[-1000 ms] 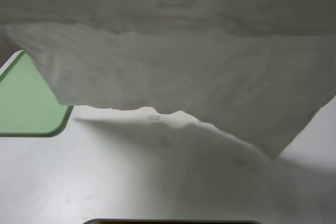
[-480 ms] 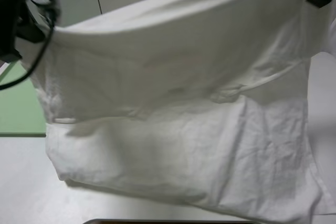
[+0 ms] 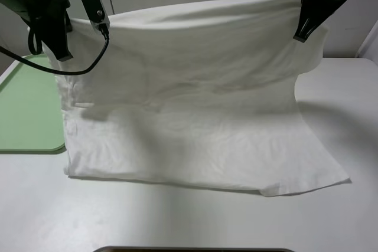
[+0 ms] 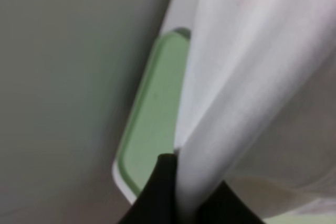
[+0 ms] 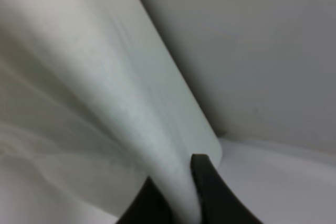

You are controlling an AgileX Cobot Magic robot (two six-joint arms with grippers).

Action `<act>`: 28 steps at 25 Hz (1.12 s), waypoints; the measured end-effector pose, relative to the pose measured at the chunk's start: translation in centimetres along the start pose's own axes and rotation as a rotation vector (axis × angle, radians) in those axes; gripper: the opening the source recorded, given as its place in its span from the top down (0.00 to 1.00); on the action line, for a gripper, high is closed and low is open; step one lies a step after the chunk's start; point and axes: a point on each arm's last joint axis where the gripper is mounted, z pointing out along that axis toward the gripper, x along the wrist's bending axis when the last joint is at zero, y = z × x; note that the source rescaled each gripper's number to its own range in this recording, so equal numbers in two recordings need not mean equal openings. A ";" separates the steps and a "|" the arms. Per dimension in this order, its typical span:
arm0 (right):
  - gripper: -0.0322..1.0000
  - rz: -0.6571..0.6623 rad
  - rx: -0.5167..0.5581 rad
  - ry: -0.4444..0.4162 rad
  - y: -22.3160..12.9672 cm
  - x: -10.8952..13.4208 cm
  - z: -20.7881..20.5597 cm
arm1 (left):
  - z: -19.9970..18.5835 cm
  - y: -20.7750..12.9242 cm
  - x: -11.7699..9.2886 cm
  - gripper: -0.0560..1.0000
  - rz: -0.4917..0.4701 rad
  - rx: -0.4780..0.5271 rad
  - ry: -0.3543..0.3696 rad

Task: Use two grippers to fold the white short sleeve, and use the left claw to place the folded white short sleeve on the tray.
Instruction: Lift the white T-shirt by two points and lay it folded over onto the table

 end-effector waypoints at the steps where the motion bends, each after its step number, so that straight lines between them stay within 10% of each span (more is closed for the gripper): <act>1: 0.95 -0.007 -0.021 -0.024 0.2 -0.2 0.0 | -0.1 0.1 0.4 0.95 -0.001 -0.017 0.042; 16: 0.95 0.030 -0.117 -0.114 -0.2 -2.1 -2.7 | -5.1 -0.3 2.7 0.95 -0.070 -0.167 0.204; 28: 0.95 0.148 -0.509 -0.467 -6.0 -6.6 -19.1 | -19.1 -3.8 3.9 0.95 -0.084 -0.508 0.498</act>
